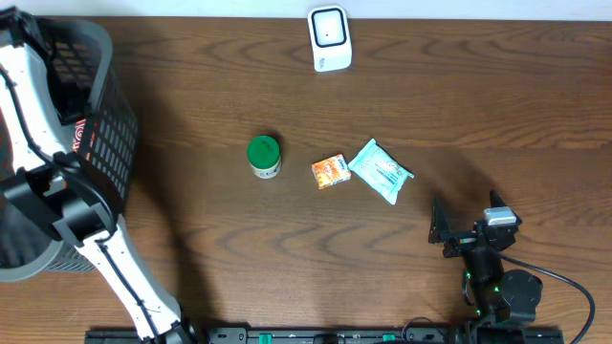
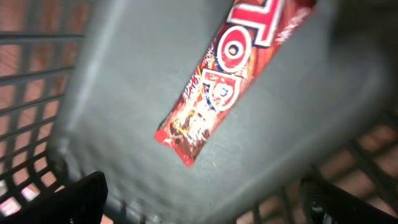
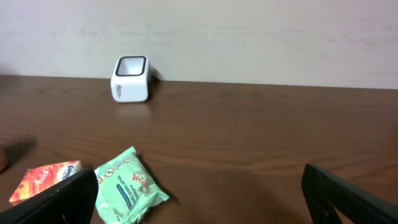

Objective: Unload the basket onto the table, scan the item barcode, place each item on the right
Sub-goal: 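Move the left gripper back over the basket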

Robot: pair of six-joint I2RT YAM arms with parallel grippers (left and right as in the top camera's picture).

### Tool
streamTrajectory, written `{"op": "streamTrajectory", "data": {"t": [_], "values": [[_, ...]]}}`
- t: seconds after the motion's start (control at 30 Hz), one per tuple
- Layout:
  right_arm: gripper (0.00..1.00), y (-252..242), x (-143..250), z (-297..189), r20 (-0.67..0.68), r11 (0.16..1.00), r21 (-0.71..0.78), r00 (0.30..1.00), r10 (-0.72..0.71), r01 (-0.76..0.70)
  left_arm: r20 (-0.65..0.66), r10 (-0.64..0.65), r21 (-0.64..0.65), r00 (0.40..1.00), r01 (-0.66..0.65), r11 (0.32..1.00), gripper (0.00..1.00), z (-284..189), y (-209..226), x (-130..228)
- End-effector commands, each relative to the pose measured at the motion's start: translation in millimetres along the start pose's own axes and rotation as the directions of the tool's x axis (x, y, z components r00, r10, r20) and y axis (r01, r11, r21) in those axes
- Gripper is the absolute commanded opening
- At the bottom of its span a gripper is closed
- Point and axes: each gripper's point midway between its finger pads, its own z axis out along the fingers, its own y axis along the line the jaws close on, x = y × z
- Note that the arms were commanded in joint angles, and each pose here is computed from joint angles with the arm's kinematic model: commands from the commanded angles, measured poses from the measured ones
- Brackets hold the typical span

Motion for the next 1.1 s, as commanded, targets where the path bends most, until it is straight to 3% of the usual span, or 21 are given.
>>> {"op": "streamTrajectory", "data": {"t": [0.0,0.3,0.47,0.7,0.9,1.07], "values": [[0.99,2.2,0.8,0.0,-0.003,1.000,-0.011,1.000,0.010,-0.010,-0.068,0.018,0.011,0.997,-0.017,1.000,0.98,27.0,7.8,3.1],[0.99,2.2,0.8,0.0,-0.003,1.000,-0.011,1.000,0.010,-0.010,-0.060,0.037,0.015,0.998,-0.037,0.999,0.98,53.7,17.5,-10.3],[0.99,2.2,0.8,0.0,-0.003,1.000,-0.011,1.000,0.010,-0.010,-0.015,0.166,0.200,0.986,-0.160,0.967,0.99,49.4,-13.5,-13.0],[0.99,2.2,0.8,0.0,-0.003,1.000,-0.011,1.000,0.010,-0.010,0.008,0.191,0.216,0.981,-0.189,0.958,0.99,41.6,-14.9,-13.6],[0.99,2.2,0.8,0.0,-0.003,1.000,-0.011,1.000,0.010,-0.010,0.129,0.162,0.192,0.978,-0.185,0.964,0.99,-6.3,-3.6,-22.1],[0.99,2.2,0.8,0.0,-0.003,1.000,-0.011,1.000,0.010,-0.010,0.284,0.122,0.163,0.951,-0.174,0.971,0.99,-79.5,13.0,-15.1]]}}
